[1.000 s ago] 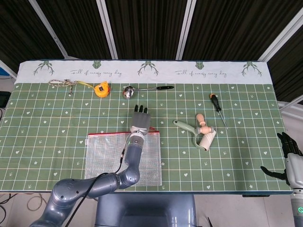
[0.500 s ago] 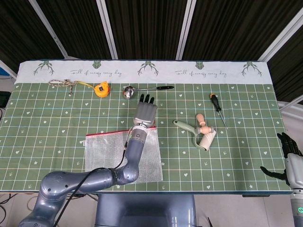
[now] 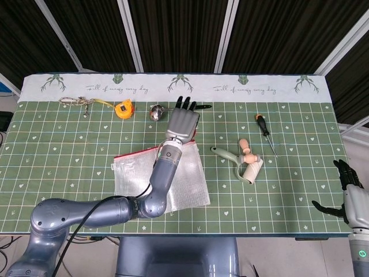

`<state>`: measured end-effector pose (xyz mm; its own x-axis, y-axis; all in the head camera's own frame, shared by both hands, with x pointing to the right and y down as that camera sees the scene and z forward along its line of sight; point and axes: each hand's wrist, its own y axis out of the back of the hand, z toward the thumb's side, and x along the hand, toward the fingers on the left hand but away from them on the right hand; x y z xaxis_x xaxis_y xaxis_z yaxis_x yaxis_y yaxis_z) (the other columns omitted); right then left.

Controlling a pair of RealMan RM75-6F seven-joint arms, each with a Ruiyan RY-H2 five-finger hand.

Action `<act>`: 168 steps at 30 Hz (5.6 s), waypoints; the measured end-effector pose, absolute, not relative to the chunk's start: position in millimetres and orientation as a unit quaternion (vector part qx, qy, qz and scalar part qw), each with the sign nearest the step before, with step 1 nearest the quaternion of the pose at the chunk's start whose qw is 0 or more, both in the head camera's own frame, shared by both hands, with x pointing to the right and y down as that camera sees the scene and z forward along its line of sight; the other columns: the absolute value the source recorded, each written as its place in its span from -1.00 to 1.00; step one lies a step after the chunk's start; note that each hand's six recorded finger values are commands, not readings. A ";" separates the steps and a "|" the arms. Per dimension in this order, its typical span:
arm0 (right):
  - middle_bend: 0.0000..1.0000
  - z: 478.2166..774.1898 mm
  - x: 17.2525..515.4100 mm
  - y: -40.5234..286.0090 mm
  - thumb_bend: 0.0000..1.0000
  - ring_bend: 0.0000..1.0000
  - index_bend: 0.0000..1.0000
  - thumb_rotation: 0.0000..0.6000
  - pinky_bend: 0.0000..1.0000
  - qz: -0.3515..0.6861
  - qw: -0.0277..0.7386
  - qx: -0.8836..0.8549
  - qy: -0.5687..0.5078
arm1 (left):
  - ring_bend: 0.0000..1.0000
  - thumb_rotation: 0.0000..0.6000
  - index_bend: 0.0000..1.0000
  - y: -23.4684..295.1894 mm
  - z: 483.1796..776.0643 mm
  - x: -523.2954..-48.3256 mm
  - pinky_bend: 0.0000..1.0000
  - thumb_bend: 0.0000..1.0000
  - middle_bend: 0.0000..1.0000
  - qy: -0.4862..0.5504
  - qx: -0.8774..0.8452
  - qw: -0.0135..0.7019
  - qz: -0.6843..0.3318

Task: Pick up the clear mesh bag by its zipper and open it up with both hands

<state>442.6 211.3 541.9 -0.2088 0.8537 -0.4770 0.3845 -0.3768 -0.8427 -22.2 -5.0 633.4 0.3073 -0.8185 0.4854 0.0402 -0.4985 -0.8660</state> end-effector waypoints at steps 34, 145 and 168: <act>-1.00 580.0 236.7 85.2 -0.28 -1.00 -0.44 1.00 -0.61 0.459 -0.015 -0.711 -0.533 | -1.00 1.00 0.30 -30.1 575.9 -15.6 -1.00 0.17 -0.67 0.292 -0.711 0.430 -0.474; -0.61 586.5 137.9 30.3 0.12 -1.00 0.32 1.00 -0.59 0.390 -0.180 -0.686 -0.587 | -1.00 1.00 0.31 -31.3 566.3 -57.8 -1.00 0.17 -0.68 0.303 -0.713 0.404 -0.485; -0.55 573.8 145.8 20.4 0.13 -1.00 0.38 1.00 -0.58 0.358 -0.221 -0.673 -0.608 | -1.00 1.00 0.31 -32.2 582.0 -78.6 -1.00 0.17 -0.68 0.306 -0.710 0.386 -0.503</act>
<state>145.8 20.4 573.8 0.0042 0.6601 -0.7512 0.9769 -0.1634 -0.1380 -78.6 -32.2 582.0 0.3067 -0.8234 0.4774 -0.0466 -0.5140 -0.8565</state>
